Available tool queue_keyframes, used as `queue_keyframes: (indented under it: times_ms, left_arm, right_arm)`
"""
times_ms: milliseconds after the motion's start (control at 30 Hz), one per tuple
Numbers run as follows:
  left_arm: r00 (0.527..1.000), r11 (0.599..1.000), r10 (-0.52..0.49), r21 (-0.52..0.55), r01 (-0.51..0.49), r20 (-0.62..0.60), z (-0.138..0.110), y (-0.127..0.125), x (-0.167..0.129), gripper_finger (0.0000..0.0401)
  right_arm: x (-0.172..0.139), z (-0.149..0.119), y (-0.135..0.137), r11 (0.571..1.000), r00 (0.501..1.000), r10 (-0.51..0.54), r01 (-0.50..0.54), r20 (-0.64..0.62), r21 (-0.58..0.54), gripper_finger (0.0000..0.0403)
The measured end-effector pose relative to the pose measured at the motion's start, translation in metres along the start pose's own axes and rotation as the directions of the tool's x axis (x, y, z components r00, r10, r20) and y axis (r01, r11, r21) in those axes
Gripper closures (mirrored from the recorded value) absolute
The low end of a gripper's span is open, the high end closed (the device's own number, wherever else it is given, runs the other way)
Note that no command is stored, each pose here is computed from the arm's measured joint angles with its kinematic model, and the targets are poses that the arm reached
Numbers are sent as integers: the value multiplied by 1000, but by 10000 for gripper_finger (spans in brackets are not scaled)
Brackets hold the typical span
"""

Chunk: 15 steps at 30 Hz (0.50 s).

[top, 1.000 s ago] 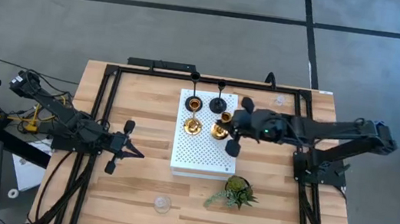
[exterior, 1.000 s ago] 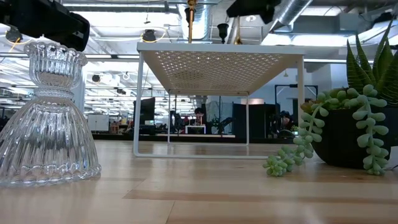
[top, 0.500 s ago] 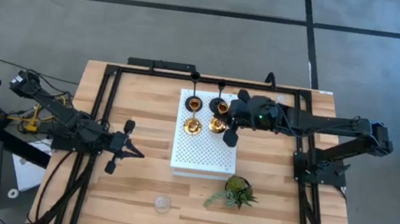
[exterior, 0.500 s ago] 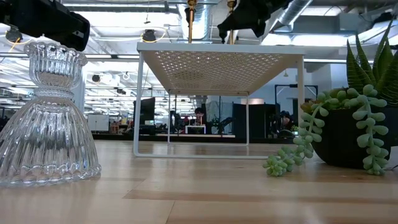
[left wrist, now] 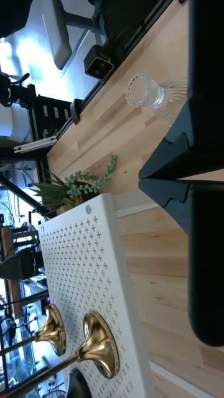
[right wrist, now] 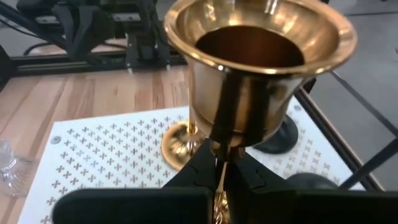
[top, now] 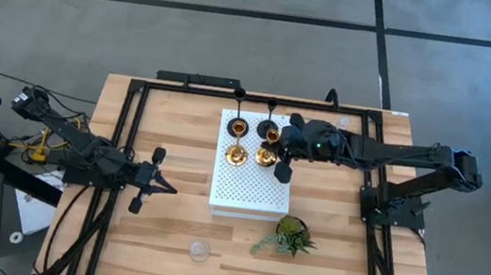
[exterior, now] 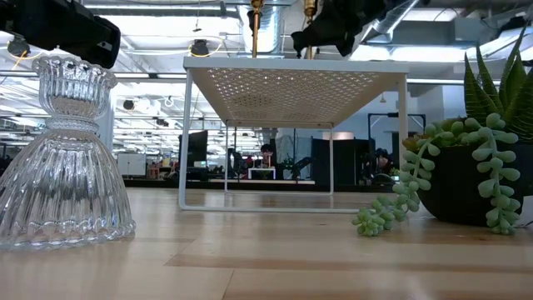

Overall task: Pick & Place candle stick holders
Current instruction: Put the gold candle holder on the shelf

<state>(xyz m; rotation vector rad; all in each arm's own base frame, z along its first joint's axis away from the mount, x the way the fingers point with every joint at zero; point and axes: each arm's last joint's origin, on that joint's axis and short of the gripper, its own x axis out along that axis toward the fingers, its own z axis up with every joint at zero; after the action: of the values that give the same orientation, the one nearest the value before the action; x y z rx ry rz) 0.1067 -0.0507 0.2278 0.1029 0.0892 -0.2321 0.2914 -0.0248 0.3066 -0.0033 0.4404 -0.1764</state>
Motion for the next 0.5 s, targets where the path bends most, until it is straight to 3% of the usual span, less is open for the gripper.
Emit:
queue_keyframes:
  times_ms: [500]
  left_arm:
    - [1000, 1000, 0, 0, 0, 0, 0, 0, 0, 392]
  right_arm:
    - [5, -8, -13, 1000, 1000, 9, -9, 27, 20, 402]
